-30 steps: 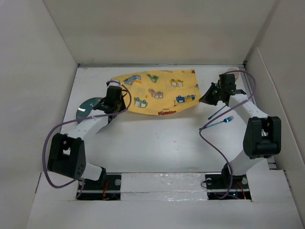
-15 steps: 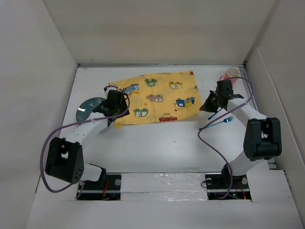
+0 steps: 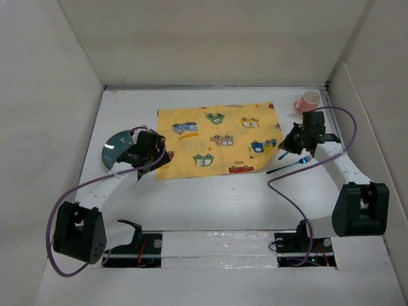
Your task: Set the dinner table for one person
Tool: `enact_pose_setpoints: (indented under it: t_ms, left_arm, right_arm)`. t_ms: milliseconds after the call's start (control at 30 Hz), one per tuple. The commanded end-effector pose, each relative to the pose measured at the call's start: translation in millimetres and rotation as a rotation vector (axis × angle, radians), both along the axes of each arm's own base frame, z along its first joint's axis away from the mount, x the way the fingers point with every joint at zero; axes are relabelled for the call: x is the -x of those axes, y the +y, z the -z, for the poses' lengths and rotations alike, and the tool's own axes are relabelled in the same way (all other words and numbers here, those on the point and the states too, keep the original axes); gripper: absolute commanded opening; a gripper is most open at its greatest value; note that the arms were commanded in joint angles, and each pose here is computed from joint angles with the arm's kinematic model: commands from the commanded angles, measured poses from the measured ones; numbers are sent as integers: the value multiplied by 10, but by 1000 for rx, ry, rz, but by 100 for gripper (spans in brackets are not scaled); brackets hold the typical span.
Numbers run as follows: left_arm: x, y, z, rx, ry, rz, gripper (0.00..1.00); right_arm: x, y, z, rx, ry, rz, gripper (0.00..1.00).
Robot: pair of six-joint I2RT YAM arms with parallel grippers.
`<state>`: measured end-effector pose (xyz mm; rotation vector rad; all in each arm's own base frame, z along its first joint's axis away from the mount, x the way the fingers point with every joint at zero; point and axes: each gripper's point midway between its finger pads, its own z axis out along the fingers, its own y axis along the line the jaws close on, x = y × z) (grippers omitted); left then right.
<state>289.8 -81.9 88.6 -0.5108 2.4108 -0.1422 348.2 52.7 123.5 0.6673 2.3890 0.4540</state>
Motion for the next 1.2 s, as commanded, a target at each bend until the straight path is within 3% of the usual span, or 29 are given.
enact_pose_setpoints:
  t_ms: [0,167,367,567,733,933,1100,1167]
  left_arm:
    - [79,-189,-1,174,4,-54,62]
    - [178,-436,-9,336,37,-73,61]
    - [173,-295,138,235,39,-86,60]
    - [330,-14,321,3,157,-76,61]
    - [399,101,417,13,178,-90,64]
    - [306,110,629,-24,229,-107,48]
    - [219,146,654,-64,230,-108,41]
    - [240,172,717,-82,249,-109,31]
  right_arm:
    - [-9,76,-22,-22,5,-28,0]
    - [89,98,84,-18,24,-34,0]
    - [128,103,104,-10,35,-55,0]
    - [182,73,230,6,74,-52,0]
    - [143,92,213,-1,63,-59,0]
    - [154,142,234,-5,61,-85,0]
    - [157,187,241,-11,57,-101,0]
    - [154,195,243,-15,54,-104,0]
